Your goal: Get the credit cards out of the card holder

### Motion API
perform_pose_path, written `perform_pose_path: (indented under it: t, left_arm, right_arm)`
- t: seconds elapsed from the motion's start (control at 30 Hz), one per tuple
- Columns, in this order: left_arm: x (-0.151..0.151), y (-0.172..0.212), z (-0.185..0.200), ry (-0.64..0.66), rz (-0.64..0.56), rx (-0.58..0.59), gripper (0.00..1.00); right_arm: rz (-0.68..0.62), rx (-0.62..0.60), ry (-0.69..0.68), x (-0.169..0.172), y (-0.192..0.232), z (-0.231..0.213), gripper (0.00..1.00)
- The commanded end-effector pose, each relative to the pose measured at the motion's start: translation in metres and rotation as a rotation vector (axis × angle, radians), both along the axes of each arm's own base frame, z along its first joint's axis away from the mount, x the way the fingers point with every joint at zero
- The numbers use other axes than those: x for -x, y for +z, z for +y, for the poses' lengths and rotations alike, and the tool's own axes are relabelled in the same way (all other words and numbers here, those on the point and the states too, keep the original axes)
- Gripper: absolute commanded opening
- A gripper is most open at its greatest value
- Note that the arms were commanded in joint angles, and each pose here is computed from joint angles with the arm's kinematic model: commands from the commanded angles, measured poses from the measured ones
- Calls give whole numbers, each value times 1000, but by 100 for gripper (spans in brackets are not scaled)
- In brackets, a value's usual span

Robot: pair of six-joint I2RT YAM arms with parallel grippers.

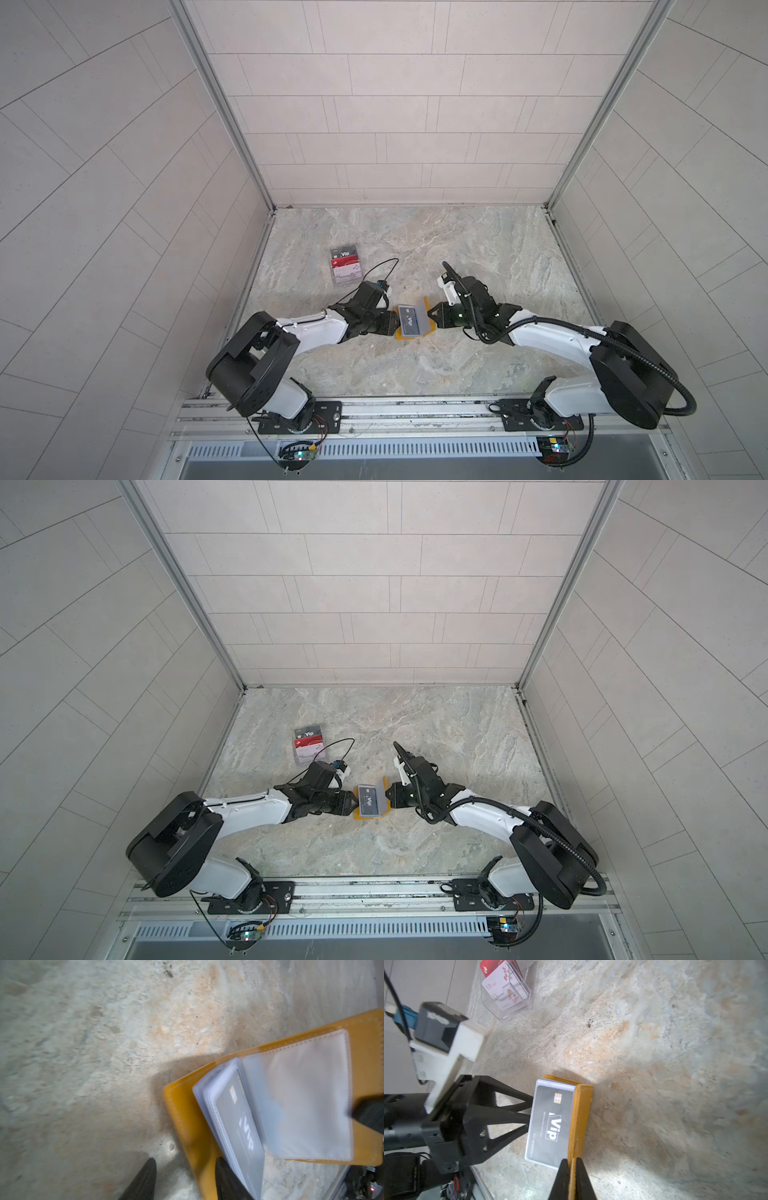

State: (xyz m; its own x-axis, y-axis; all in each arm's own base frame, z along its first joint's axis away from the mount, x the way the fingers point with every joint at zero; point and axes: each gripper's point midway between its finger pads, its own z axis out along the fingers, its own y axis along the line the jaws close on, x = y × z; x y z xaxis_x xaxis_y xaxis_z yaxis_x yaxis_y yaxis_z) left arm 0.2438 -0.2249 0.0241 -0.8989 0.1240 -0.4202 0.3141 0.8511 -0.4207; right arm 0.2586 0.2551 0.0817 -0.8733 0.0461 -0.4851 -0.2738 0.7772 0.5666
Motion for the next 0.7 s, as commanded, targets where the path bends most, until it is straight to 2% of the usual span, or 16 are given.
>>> perform_pose_path:
  t: [0.0, 0.2, 0.3, 0.47, 0.67]
  left_arm:
    - [9, -5, 22, 15, 27, -117, 51]
    - [9, 8, 23, 5, -2, -109, 50]
    - [9, 16, 19, -8, -17, -84, 49]
    - [11, 29, 9, -44, -36, -21, 48]
    - [9, 33, 3, -57, -38, 2, 43]
  right_arm:
    - [16, 68, -24, 5, -14, -13, 13]
    - [8, 142, -38, 6, -18, -26, 23]
    - [0, 214, -67, 6, -19, -40, 33]
    - [-14, 330, -78, 11, -22, -62, 34]
    - [-80, 333, -25, 7, 15, -57, 35]
